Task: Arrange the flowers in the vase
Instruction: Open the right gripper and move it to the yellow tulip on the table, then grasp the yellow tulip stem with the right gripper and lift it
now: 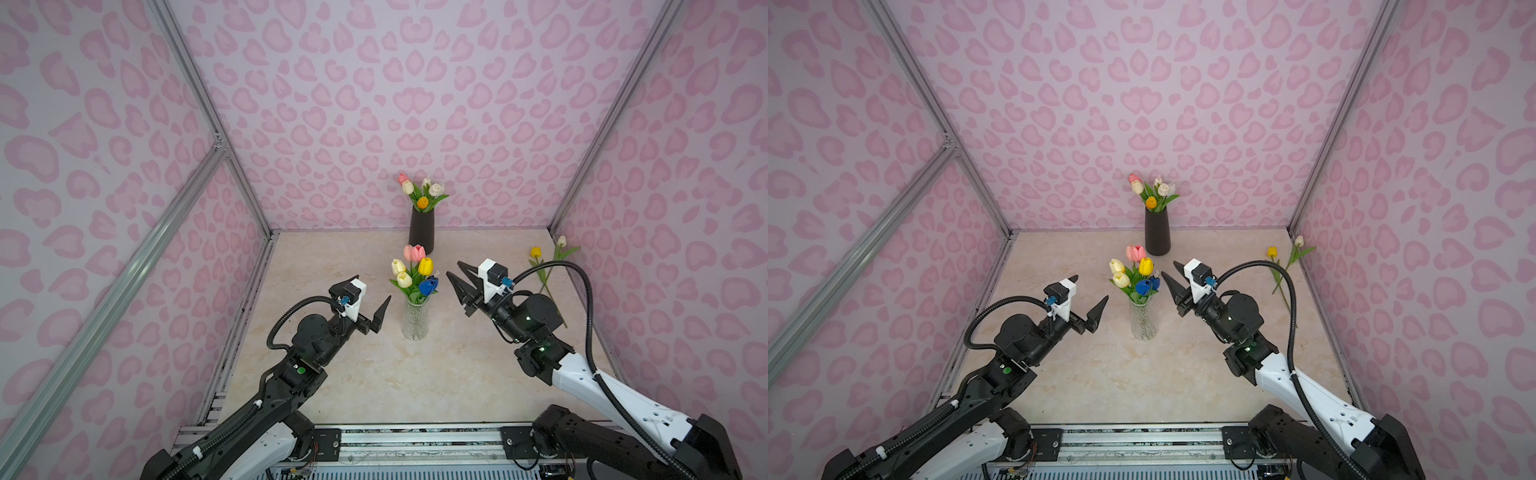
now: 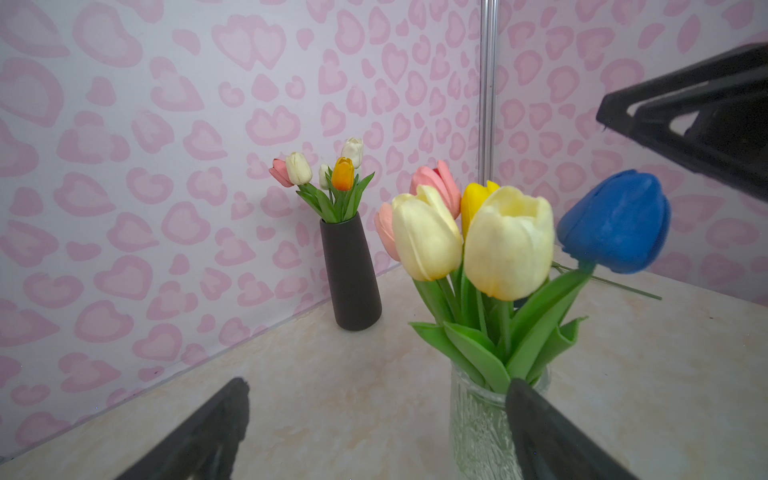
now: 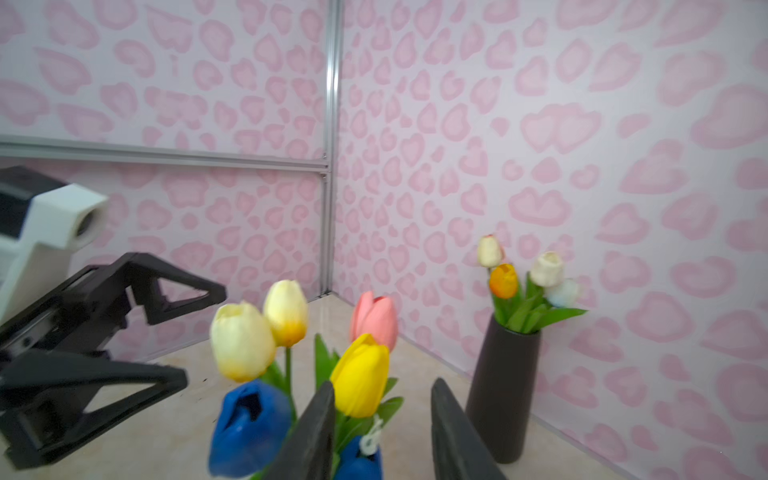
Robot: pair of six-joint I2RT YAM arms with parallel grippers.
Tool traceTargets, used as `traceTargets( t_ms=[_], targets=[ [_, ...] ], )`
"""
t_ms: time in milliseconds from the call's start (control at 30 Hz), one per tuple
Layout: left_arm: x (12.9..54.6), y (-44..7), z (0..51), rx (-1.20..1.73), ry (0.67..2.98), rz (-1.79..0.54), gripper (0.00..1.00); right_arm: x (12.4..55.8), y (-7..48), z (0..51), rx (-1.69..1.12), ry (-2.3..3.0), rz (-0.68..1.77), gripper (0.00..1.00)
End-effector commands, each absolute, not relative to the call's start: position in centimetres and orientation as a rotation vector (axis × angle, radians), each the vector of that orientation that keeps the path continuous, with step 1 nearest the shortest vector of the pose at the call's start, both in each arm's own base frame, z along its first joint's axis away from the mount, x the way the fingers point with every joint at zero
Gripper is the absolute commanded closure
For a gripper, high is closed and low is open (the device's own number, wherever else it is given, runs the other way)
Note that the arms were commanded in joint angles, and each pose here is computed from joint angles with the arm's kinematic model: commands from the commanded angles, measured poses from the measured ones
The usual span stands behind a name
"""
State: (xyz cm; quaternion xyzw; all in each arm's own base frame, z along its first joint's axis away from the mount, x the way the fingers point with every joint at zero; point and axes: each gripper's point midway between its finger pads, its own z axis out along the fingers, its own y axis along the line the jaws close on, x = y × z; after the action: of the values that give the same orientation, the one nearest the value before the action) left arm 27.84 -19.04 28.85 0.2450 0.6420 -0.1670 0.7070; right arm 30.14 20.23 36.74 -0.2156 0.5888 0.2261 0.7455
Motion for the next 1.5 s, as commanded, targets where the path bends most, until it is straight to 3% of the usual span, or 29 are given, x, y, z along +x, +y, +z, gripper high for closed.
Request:
traceTargets(
  t_ms=[0, 100, 200, 400, 600, 1033, 1467],
  targets=[
    [27.2, -19.9, 30.2, 0.595, 1.365, -0.402, 0.03, 34.1, 14.4, 35.2, -0.227, 1.485, 0.332, 0.59],
    [26.2, -21.4, 30.6, 0.678, 1.336, -0.474, 0.03, 39.5, 6.5, 31.4, 0.050, 1.769, 0.129, 0.57],
    [25.7, -22.0, 30.5, 0.718, 1.325, -0.509, 0.03, 42.8, -0.3, 24.2, 0.222, 2.143, -0.047, 0.57],
    [25.6, -21.8, 29.1, 0.717, 1.357, -0.507, 0.03, 43.3, -8.2, 13.1, 0.322, 2.647, -0.267, 0.58],
    [25.4, -21.2, 28.9, 0.702, 1.361, -0.490, 0.03, 43.5, -13.4, 9.4, 0.368, 2.781, -0.368, 0.56],
    [25.5, -20.5, 27.9, 0.661, 1.379, -0.474, 0.03, 43.4, -15.9, 2.7, 0.229, 2.978, -0.257, 0.63],
    [24.7, -19.8, 28.7, 0.641, 1.347, -0.475, 0.03, 43.5, -14.7, 0.8, 0.177, 3.007, -0.159, 0.96]
  ],
)
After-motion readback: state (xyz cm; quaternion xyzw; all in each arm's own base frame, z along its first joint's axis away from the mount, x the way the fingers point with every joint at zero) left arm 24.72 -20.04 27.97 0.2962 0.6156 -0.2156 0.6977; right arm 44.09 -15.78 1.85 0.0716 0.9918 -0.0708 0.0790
